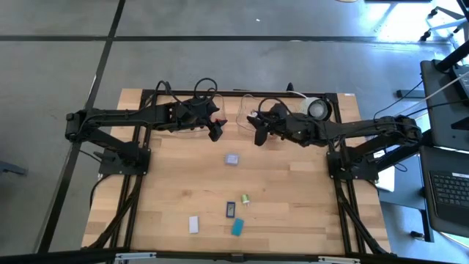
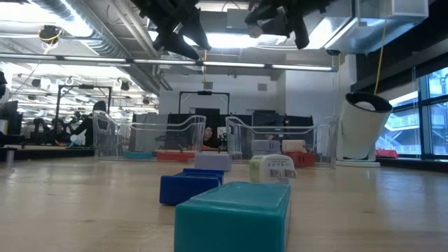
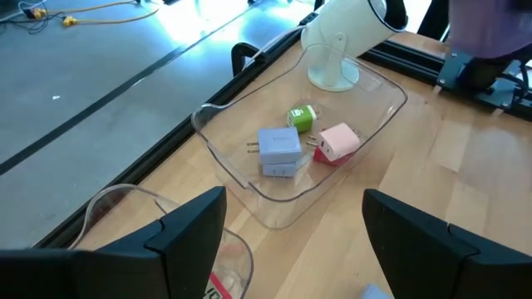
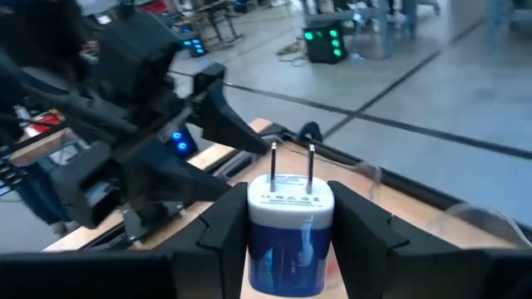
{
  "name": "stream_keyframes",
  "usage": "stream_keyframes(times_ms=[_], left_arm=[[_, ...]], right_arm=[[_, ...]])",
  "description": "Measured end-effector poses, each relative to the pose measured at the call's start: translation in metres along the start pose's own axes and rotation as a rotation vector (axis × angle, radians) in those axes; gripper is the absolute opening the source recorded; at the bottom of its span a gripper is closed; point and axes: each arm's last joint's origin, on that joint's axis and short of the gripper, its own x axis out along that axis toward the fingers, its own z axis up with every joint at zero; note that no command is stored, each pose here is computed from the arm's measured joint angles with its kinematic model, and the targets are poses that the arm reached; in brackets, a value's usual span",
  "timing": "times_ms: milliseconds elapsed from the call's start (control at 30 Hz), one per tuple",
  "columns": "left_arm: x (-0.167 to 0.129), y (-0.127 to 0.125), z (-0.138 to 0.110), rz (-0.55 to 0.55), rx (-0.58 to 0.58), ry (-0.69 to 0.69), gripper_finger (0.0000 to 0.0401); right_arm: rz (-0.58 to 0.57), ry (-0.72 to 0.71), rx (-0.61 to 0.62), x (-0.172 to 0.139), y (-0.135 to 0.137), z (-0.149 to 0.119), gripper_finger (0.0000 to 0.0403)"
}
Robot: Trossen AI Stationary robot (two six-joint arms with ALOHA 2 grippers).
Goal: Pick & Place Office items
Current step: Put the violet charger adapter into the right transparent bin
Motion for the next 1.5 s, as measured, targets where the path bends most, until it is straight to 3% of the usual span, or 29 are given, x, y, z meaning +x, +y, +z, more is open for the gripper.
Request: stream_keyframes(times_ms=[200,967,1200,1500], left_arm=[[0.0,0.0,0.0,0.0,0.0,0.0,0.0278],[0.0,0.0,0.0,0.0,0.0,0.0,0.0278],[0.0,0.0,0.0,0.0,0.0,0.0,0.0278],[0.0,0.0,0.0,0.0,0.0,0.0,0.0278]], right_arm=[[0.054,-0.011,-0.018,0.002,-0.001,0.004,0.0141],[0.054,-0.011,-0.1,0.002,-0.001,0.004,0.0144],[0.0,0.033,-0.077,0.006,-0.011,0.002,0.0145],[-0.2,0.218,0.032,0.023,-0.05,-0.013,0.0146]])
